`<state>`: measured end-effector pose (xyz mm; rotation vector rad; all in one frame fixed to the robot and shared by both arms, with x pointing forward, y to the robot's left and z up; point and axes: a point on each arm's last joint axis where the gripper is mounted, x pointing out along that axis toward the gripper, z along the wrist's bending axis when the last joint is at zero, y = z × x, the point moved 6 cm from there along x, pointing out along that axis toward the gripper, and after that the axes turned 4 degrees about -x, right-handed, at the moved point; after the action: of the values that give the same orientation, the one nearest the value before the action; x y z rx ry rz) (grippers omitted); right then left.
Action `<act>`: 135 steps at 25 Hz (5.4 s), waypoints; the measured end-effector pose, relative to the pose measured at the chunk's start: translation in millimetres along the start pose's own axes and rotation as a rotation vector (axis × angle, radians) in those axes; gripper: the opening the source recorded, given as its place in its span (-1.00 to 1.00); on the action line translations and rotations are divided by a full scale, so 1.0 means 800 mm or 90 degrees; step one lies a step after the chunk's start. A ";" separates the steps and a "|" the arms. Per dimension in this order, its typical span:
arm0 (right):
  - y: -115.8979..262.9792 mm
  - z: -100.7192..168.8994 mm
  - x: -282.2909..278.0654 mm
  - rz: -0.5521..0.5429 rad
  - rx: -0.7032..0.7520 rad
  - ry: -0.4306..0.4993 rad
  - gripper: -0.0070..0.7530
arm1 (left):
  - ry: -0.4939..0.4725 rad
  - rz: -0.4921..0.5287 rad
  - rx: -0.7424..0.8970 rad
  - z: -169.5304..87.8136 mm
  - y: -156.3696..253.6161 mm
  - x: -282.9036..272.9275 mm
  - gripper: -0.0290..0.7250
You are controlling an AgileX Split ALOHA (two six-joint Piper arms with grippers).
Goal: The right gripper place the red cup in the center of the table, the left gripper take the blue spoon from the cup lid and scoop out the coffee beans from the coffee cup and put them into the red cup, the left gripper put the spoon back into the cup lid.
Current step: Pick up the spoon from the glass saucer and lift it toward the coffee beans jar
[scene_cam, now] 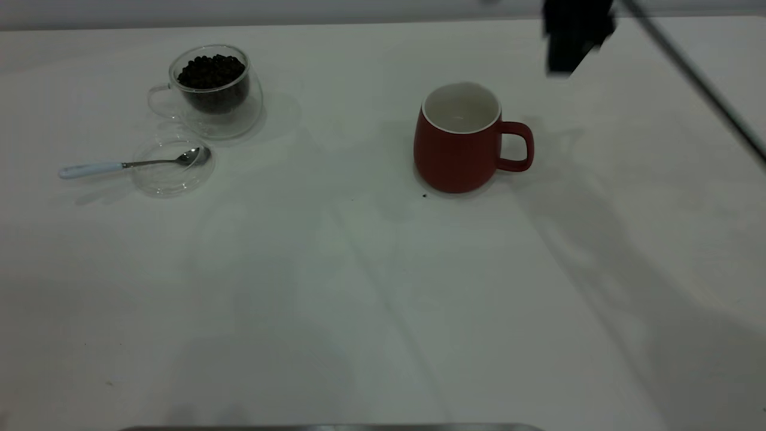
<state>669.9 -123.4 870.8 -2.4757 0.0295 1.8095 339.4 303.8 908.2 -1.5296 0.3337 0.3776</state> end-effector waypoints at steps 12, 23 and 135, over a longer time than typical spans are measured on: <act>0.068 0.018 -0.293 -0.023 0.467 0.124 0.35 | 0.000 0.000 -0.002 0.000 0.000 0.000 0.27; 0.107 0.104 -0.456 -0.255 0.683 0.179 0.35 | 0.000 0.000 -0.001 0.000 0.000 0.000 0.27; 0.238 0.394 -0.315 -0.317 0.828 0.362 0.32 | 0.000 0.002 0.000 0.000 -0.011 -0.004 0.27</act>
<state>282.5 -297.8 1006.0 -1.6486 0.4174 0.4763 340.0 303.8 917.5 -1.5286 0.3370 0.3801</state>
